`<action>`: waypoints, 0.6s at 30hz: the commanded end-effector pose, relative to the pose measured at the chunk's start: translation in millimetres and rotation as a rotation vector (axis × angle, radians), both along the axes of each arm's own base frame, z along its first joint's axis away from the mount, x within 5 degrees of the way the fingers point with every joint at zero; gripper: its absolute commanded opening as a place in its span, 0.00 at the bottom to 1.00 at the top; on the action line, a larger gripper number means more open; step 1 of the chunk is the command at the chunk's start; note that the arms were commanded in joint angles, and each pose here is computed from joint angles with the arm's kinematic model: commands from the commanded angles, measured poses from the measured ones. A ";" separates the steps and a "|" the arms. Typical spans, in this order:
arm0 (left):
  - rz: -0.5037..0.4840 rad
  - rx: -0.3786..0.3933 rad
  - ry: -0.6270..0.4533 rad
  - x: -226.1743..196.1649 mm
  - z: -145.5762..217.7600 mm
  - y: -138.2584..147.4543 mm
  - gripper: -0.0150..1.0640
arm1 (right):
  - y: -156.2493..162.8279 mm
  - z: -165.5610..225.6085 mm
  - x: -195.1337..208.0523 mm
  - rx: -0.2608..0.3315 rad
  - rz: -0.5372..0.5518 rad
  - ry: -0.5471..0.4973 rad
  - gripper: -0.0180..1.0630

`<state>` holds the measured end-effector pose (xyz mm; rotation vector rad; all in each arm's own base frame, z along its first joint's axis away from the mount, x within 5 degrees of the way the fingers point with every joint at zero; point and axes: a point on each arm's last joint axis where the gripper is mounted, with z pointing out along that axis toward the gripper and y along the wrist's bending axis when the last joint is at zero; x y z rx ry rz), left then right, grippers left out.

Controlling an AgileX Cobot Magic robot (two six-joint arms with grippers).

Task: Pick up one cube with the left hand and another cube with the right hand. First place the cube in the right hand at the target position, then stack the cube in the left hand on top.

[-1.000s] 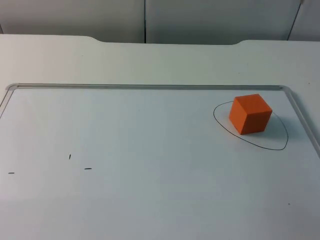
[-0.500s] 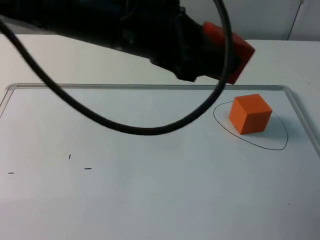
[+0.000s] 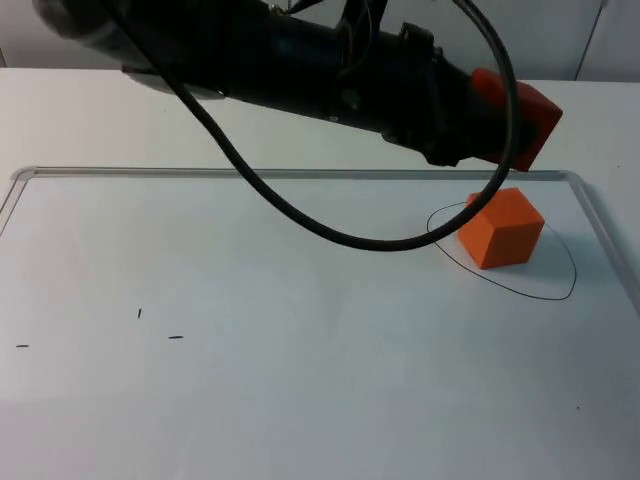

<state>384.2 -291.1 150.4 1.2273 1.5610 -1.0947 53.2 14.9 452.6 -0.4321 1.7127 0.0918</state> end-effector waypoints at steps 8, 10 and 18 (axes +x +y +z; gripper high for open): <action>-0.022 -0.039 0.026 17.5 -25.3 -17.4 0.01 | -0.9 -1.6 -2.0 -0.014 0.002 -0.002 0.99; -0.020 -0.042 0.032 22.1 -31.3 -21.3 0.01 | -1.0 -1.6 -2.0 -0.015 0.000 -0.002 0.99; -0.022 -0.050 0.032 30.8 -44.9 -33.7 0.01 | -1.9 -1.1 -1.6 -0.025 -0.008 -0.010 0.99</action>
